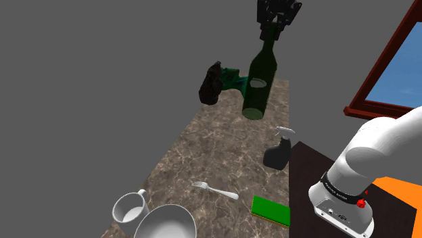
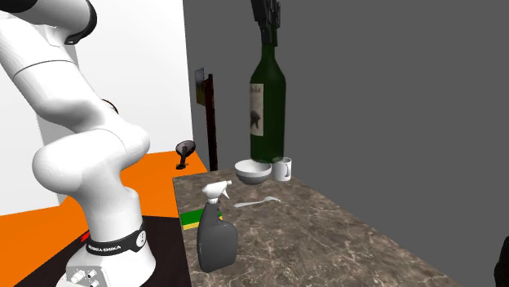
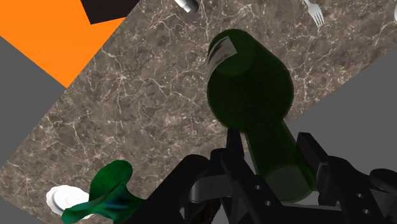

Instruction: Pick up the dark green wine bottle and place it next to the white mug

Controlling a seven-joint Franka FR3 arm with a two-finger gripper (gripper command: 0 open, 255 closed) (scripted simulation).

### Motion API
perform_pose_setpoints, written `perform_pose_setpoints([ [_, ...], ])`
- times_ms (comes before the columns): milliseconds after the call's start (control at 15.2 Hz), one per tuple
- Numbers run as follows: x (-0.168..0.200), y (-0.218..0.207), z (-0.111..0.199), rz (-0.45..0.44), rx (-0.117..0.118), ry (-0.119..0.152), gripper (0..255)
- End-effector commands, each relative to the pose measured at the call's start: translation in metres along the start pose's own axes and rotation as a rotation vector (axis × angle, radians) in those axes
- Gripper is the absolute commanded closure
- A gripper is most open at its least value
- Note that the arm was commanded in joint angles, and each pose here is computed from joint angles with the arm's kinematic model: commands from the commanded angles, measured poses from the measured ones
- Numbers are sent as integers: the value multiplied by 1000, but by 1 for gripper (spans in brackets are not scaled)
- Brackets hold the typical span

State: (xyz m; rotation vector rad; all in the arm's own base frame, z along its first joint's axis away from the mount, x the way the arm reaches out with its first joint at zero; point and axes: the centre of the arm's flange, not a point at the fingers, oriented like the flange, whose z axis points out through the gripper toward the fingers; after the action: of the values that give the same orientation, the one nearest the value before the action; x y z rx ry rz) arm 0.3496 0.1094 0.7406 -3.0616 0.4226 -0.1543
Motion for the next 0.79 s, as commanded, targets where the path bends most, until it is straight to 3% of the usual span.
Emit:
perform_pose_setpoints([
  [0, 1, 0, -10, 0, 0, 0, 255],
  [726, 7, -3, -68, 0, 0, 0, 255],
])
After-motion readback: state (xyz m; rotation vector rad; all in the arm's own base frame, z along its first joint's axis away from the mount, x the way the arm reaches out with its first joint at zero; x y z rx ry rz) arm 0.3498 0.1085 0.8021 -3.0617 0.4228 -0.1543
